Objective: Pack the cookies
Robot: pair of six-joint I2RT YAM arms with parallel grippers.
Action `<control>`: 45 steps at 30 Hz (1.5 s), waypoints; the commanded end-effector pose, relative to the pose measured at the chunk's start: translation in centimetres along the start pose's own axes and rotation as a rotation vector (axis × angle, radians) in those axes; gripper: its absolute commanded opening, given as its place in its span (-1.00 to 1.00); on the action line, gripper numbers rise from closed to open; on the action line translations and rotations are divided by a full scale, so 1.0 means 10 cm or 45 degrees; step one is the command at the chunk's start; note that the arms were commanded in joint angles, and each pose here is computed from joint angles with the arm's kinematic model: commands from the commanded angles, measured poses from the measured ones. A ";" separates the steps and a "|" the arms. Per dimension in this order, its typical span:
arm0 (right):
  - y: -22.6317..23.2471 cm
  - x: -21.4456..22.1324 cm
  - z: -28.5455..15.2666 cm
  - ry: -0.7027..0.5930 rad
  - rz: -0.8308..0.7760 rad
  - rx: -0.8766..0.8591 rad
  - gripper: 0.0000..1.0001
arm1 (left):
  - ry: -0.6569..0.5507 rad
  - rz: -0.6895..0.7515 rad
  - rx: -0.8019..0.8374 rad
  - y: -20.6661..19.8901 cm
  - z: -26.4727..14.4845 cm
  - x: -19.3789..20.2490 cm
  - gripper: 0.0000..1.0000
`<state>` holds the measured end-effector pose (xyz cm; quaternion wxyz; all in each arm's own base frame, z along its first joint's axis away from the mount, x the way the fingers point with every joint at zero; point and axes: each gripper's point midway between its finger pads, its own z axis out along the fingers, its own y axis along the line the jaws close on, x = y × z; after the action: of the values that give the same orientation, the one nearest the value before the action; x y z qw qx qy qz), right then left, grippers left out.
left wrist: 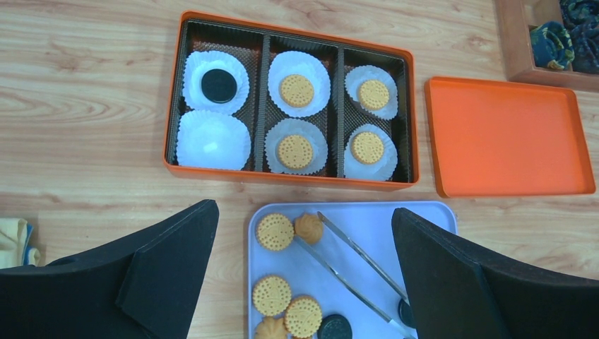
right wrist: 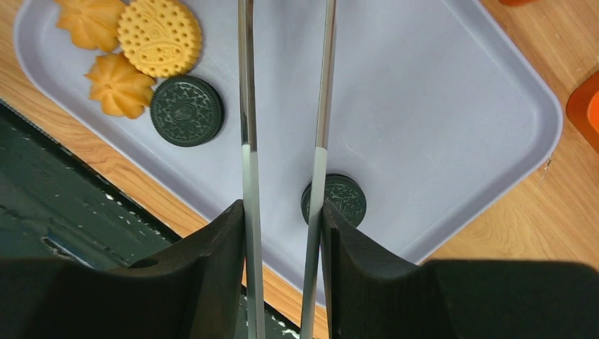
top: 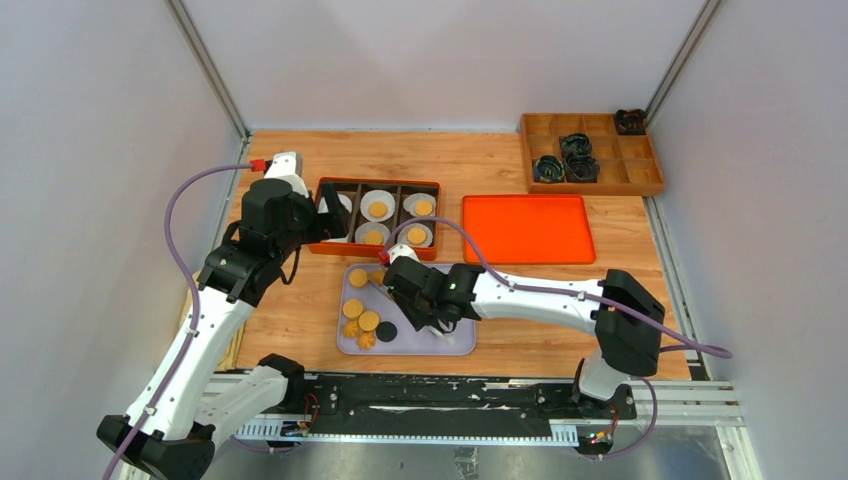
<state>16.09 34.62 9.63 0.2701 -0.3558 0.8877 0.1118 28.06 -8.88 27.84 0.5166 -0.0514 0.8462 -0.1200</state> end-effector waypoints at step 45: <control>0.04 -1.85 0.38 -0.297 -0.065 -0.127 -0.90 | -0.135 0.047 -0.148 0.24 -0.35 -0.33 1.00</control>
<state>27.93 45.91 16.63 0.3549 -0.3711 0.8404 0.1734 26.90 -6.09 31.55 0.5545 -0.0719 0.8259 -0.0728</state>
